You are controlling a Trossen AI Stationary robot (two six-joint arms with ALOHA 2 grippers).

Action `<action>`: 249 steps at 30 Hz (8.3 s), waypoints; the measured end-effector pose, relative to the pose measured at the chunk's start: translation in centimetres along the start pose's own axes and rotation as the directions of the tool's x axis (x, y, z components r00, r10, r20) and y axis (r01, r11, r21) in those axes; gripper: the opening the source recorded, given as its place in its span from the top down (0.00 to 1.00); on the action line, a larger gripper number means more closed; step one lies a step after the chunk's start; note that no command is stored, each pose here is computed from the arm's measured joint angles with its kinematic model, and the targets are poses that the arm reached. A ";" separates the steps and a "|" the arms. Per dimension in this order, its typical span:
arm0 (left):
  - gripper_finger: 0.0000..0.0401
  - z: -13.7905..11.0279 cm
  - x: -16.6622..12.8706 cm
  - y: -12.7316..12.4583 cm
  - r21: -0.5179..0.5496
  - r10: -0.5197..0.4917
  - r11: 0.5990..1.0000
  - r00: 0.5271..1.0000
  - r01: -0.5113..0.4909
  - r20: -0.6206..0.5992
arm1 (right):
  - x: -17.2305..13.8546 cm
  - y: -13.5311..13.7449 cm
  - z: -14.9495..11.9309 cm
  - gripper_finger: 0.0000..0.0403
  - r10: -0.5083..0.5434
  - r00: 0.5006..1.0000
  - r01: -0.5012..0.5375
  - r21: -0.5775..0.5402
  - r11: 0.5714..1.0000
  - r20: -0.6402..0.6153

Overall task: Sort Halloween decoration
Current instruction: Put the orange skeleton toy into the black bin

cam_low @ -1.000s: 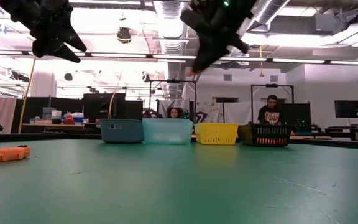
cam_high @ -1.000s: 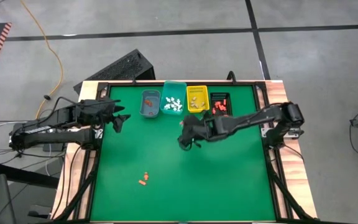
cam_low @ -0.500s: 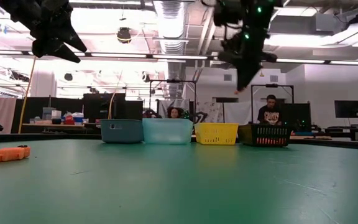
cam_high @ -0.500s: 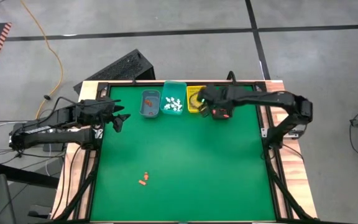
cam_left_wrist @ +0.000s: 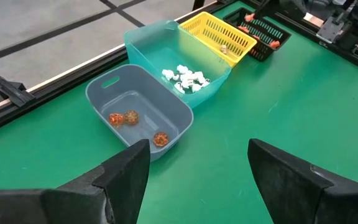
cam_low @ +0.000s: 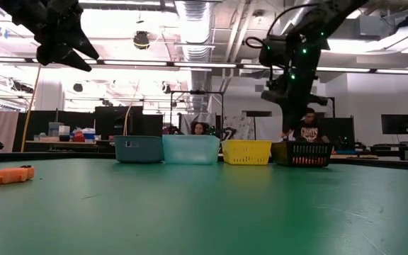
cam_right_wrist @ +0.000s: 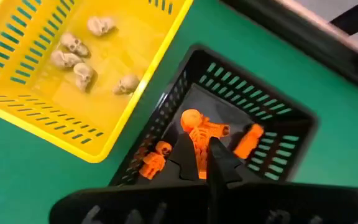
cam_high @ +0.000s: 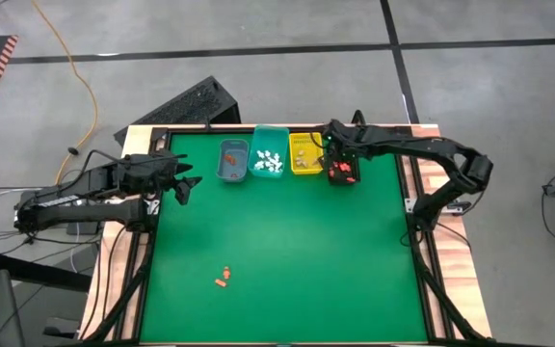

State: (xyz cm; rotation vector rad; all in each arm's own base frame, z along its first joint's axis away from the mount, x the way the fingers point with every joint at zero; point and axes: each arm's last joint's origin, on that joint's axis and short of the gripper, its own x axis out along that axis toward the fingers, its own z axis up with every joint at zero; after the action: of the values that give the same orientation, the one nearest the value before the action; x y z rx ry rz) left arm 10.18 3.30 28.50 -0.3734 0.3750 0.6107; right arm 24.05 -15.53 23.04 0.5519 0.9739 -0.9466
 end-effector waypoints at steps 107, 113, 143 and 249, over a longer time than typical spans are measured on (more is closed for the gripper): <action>0.35 -0.7 0.0 0.0 0.067 -0.071 0.995 0.992 0.078 -0.100 | 3.3 38.7 -17.8 0.59 0.780 0.605 -0.531 -0.649 0.545 0.160; 0.35 -0.8 0.0 0.0 0.069 -0.068 0.995 0.992 0.075 -0.107 | 3.5 38.5 -18.0 0.69 0.763 0.631 -0.540 -0.626 0.563 0.141; 0.35 -0.9 -0.1 0.1 0.090 -0.063 0.993 0.991 0.074 -0.119 | -0.9 37.4 -14.0 0.99 0.746 0.602 -0.570 -0.501 0.652 0.286; 0.35 -1.1 0.0 0.3 0.127 0.006 0.992 0.992 0.010 -0.126 | 3.5 38.7 -7.1 0.87 0.836 0.549 -0.531 -0.764 0.366 0.019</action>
State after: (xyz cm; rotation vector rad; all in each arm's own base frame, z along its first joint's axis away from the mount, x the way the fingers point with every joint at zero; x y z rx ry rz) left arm 9.69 3.05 27.48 -0.2907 0.5321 0.5596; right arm 55.22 7.67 16.18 0.0584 0.5102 0.1669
